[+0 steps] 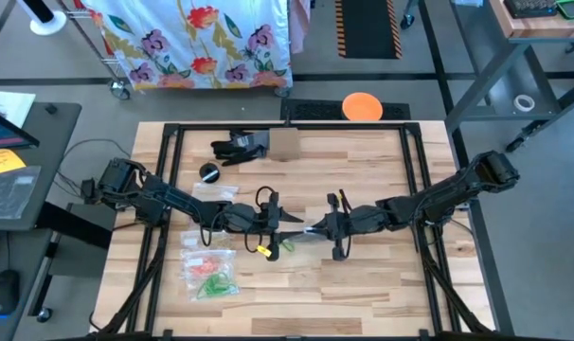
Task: Sort rubber bands
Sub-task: Close the transparent zip bag
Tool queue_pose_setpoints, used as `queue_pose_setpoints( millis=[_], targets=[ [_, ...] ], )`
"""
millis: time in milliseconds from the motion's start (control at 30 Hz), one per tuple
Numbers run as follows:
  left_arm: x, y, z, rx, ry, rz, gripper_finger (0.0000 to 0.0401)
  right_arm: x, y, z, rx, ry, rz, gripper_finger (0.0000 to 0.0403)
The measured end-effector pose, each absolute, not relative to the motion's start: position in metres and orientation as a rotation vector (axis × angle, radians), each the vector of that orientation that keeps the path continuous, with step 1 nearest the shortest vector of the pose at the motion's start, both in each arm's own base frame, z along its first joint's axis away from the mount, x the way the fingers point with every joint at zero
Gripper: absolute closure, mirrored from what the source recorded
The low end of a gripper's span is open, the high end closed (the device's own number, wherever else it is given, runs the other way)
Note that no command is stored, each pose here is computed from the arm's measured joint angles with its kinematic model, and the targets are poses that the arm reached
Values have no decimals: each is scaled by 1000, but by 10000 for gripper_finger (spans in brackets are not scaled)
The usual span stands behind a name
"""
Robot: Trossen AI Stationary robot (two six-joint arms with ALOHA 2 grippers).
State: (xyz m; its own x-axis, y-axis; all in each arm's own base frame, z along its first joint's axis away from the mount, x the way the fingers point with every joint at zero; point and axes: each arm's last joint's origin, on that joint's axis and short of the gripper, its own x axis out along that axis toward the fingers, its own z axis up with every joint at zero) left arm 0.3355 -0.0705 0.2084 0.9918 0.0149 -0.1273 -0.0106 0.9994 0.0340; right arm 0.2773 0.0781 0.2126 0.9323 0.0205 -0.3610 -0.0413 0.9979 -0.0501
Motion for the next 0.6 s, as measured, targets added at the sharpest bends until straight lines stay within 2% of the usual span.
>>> queue_pose_setpoints(
  millis=[200,600],
  targets=[
    [335,-70,208,33,128,13,267,277,78,213,-54,368,31,403],
    [336,-66,208,18,127,28,318,281,70,211,6,372,-12,403]
  ],
)
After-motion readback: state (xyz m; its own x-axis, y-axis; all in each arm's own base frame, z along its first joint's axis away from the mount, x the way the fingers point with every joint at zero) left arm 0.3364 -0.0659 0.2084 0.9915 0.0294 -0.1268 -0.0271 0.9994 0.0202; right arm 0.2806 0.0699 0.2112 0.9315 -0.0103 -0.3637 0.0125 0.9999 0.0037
